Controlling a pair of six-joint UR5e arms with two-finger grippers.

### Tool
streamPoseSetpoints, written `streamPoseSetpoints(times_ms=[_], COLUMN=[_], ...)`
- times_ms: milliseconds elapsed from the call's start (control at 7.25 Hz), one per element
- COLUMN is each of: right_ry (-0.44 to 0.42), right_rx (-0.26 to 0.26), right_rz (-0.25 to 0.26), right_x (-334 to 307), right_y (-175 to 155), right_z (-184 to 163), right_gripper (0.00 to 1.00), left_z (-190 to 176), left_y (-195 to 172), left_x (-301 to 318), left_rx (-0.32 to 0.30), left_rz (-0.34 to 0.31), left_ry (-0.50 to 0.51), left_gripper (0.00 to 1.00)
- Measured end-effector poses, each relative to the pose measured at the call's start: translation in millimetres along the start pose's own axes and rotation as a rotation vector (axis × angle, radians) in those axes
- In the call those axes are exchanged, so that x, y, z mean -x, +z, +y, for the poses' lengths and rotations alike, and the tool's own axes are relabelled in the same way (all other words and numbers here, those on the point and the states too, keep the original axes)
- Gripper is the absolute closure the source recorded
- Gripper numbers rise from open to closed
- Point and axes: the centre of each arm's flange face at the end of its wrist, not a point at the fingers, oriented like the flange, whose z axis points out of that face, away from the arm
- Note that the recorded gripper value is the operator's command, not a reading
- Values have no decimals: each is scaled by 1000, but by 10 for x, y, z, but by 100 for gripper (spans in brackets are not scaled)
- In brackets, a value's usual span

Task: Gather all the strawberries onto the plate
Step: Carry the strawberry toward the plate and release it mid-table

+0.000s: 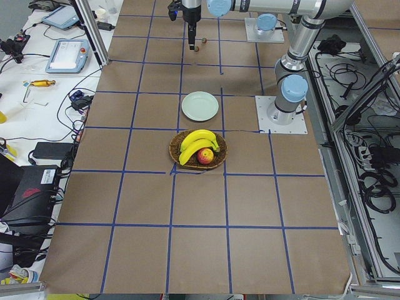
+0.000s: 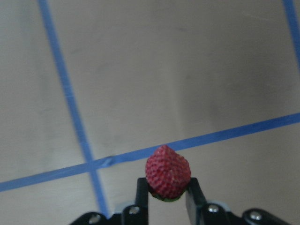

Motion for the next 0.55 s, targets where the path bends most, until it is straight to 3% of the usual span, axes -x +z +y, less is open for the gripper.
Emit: streamPoseSetpoints(times_ms=[276, 552], right_ry=[3, -60], right_rx=[-14, 27], right_rz=[-18, -2], right_x=[1322, 2249], right_y=[-76, 61], right_z=[667, 1557], right_gripper=[100, 100], left_z=[2, 5], left_y=[-2, -9], left_x=[0, 3], left_rx=[0, -2], left_rz=[0, 0], left_ry=[0, 0], left_gripper=[0, 0])
